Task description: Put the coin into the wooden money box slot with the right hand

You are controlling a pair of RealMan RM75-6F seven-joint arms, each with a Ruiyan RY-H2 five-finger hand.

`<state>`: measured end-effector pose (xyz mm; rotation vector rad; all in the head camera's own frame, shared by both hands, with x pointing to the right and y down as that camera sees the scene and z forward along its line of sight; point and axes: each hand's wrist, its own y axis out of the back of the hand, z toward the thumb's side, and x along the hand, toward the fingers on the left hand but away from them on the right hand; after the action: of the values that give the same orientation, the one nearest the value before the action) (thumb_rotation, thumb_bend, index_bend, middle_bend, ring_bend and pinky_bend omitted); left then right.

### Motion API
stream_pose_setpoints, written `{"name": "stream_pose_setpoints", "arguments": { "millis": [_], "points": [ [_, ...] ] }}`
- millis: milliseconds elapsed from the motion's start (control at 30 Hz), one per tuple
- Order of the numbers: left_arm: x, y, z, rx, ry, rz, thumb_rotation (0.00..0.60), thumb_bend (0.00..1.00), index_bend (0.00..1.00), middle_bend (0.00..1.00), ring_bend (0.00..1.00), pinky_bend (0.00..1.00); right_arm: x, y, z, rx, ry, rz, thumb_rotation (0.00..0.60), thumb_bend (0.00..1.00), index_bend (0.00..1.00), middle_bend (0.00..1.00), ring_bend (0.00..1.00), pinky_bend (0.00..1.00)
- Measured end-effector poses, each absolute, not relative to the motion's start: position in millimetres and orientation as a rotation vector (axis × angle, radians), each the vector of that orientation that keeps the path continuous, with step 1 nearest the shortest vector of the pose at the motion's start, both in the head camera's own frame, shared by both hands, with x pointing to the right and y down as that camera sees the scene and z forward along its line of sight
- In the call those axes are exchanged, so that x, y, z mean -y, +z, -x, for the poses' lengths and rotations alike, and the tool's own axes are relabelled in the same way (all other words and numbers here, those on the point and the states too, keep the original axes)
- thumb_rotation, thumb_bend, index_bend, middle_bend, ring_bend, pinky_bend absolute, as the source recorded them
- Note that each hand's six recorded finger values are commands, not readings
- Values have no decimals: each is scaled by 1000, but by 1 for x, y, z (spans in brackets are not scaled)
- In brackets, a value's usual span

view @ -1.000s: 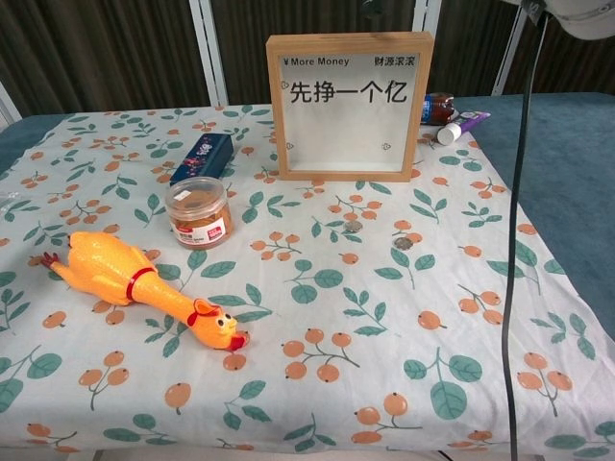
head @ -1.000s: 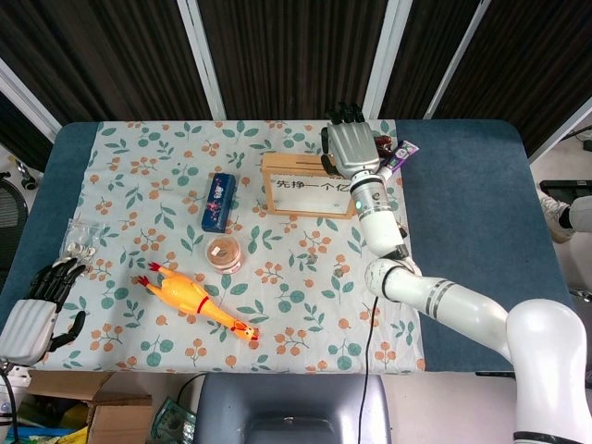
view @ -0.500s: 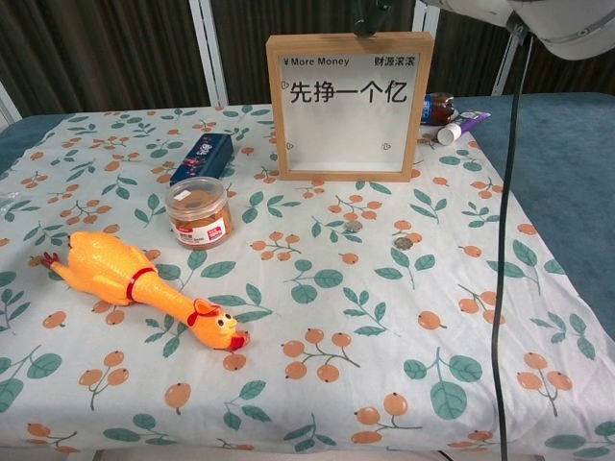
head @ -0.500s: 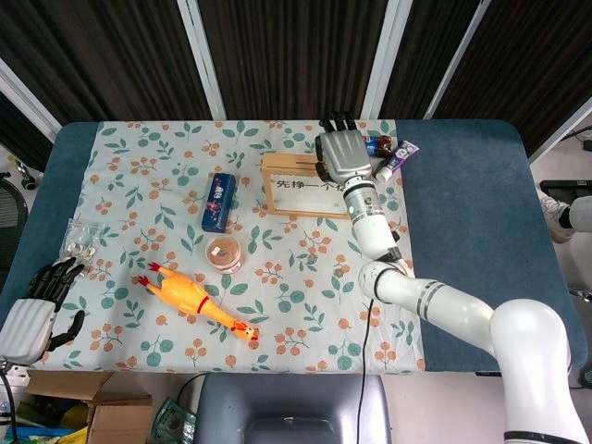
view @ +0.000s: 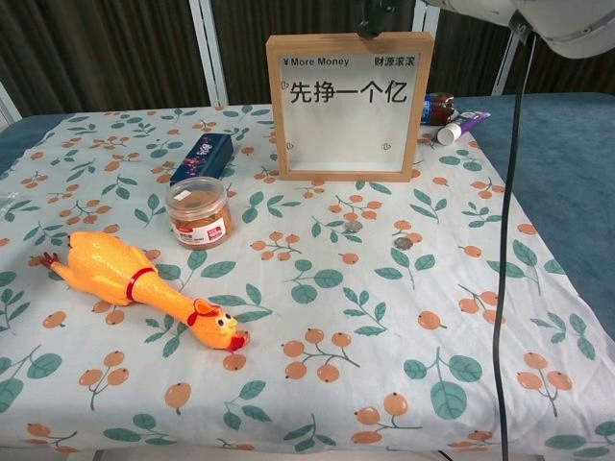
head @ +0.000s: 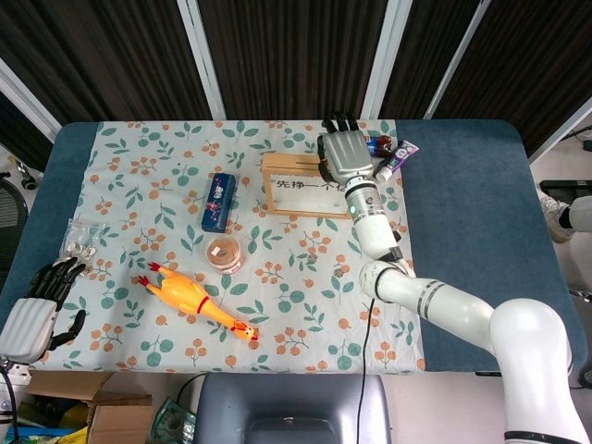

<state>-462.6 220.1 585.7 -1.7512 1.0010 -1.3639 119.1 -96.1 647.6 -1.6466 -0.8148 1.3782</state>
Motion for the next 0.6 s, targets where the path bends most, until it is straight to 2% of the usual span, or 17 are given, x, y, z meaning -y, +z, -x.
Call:
{"name": "stream_pose_setpoints", "arguments": {
  "millis": [167, 367, 500, 600],
  "points": [
    [-220, 586, 462, -1001, -1365, 1752, 600, 482, 0, 0, 0, 37, 96, 647, -120, 818, 1384, 1651, 600, 582, 516, 226, 0, 2],
    [-220, 585, 463, -1003, -1363, 1752, 600, 482, 0, 0, 0, 37, 97, 642, -121, 837, 1367, 1650, 600, 582, 506, 221, 0, 2],
    [-219, 585, 462, -1003, -1360, 1753, 600, 481, 0, 0, 0, 37, 96, 634, -119, 871, 1327, 1666, 600, 577, 446, 199, 0, 2],
    [-219, 584, 461, -1002, -1355, 1754, 600, 482, 0, 0, 0, 37, 89, 623, -116, 886, 1271, 1697, 600, 517, 387, 178, 0, 2]
  ]
}}
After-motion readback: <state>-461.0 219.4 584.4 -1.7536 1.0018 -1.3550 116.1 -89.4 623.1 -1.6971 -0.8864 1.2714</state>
